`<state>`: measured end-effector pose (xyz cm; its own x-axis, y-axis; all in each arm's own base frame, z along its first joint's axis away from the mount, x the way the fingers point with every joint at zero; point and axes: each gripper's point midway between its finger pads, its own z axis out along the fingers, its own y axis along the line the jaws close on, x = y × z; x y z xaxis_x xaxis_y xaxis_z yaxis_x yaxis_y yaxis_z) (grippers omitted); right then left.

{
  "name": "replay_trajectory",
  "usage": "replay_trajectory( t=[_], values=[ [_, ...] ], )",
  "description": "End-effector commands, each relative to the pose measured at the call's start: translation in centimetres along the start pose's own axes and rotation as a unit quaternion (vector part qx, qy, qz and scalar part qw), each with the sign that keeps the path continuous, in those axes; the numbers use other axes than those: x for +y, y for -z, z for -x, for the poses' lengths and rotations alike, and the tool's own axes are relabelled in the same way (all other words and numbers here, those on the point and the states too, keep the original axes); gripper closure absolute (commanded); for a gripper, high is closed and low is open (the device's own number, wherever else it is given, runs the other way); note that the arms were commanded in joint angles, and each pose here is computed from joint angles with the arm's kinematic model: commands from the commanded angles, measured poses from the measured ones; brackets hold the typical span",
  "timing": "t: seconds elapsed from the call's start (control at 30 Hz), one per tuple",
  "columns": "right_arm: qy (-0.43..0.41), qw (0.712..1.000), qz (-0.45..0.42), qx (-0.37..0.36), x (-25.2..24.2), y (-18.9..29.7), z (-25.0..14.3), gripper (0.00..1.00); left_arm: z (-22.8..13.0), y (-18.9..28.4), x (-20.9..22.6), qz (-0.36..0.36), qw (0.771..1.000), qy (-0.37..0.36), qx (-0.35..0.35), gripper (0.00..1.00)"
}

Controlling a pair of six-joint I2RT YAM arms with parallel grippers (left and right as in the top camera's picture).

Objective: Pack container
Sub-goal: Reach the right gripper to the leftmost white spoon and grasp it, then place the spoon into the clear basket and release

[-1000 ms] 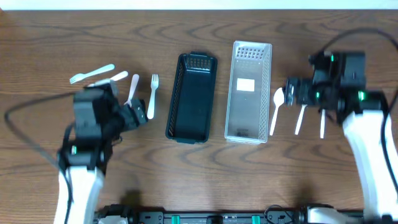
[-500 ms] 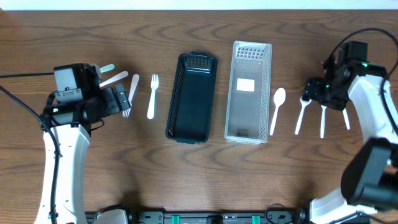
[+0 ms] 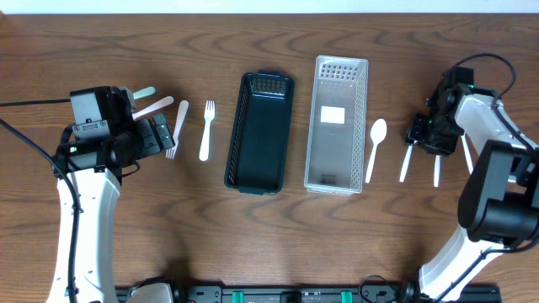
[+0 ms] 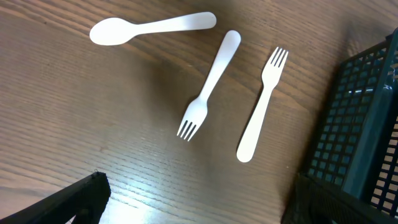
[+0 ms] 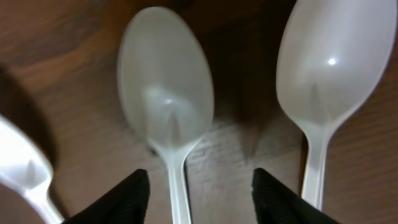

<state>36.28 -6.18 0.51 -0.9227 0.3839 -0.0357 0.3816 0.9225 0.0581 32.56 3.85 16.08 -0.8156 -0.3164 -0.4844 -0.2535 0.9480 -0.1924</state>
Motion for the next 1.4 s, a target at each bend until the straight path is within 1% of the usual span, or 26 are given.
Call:
replay_trajectory(
  t=[0.0, 0.23, 0.3, 0.37, 0.5, 0.57, 0.6, 0.67, 0.73, 0.87, 0.9, 1.03, 1.13, 1.23, 1.37],
  values=[
    [-0.009, 1.0, -0.014, -0.002, 0.3, -0.7, 0.4, 0.48, 0.6, 0.3, -0.1, -0.003, 1.0, -0.009, -0.007, 0.02],
    [-0.008, 0.999, -0.034, -0.003, 0.6, -1.4, 0.3, 0.61, 0.6, 0.3, -0.1, -0.003, 1.0, -0.009, -0.007, 0.02],
    [-0.004, 0.999, -0.039, -0.003, 0.7, -1.4, 0.2, 0.67, 0.6, 0.3, -0.1, -0.003, 1.0, -0.009, -0.007, 0.02],
    [0.0, 0.999, -0.049, -0.003, 0.6, -1.4, 0.1, 0.69, 0.6, 0.3, -0.1, -0.003, 1.0, -0.009, -0.007, 0.02],
    [-0.002, 0.998, -0.063, 0.001, 0.3, -1.3, -0.2, 0.81, 0.6, 0.3, -0.1, -0.003, 1.0, -0.009, -0.007, 0.02],
    [-0.003, 0.998, -0.063, 0.0, 0.3, -1.2, -0.2, 0.84, 0.6, 0.3, -0.1, -0.003, 1.0, -0.009, -0.007, 0.02],
    [-0.006, 0.998, -0.063, -0.004, 0.3, -1.0, -0.1, 0.83, 0.6, 0.3, -0.1, -0.003, 1.0, -0.009, -0.007, 0.02],
    [-0.007, 0.998, -0.059, -0.016, 0.4, -0.1, 0.3, 0.82, 0.6, 0.3, -0.1, -0.003, 1.0, -0.009, -0.007, 0.02],
    [-0.007, 0.998, -0.052, -0.036, 0.7, 1.4, 0.9, 0.84, 0.6, 0.3, -0.1, -0.003, 1.0, -0.009, -0.007, 0.02],
    [-0.005, 0.994, -0.026, -0.107, 1.7, 7.1, 2.4, 0.96, 0.6, 0.3, -0.1, -0.003, 1.0, -0.009, -0.007, 0.02],
    [-0.003, 0.992, -0.014, -0.126, 2.2, 8.6, 2.5, 0.99, 0.6, 0.3, -0.1, -0.003, 1.0, -0.009, -0.007, 0.02],
    [0.023, 0.979, 0.05, -0.194, 5.3, 14.7, 2.0, 0.99, 0.6, 0.3, -0.1, -0.003, 1.0, -0.009, -0.007, 0.02],
    [0.062, 0.97, 0.106, -0.211, 8.8, 17.3, 0.3, 0.99, 0.6, 0.3, -0.1, -0.003, 1.0, -0.009, -0.007, 0.02],
    [0.098, 0.963, 0.152, -0.198, 12.8, 18.0, -1.9, 0.99, 0.6, 0.3, -0.1, -0.003, 1.0, -0.009, -0.007, 0.02],
    [0.13, 0.959, 0.168, -0.19, 17.1, 17.2, -3.5, 0.99, 0.6, 0.3, -0.1, -0.003, 1.0, -0.009, -0.007, 0.02]
  ],
)
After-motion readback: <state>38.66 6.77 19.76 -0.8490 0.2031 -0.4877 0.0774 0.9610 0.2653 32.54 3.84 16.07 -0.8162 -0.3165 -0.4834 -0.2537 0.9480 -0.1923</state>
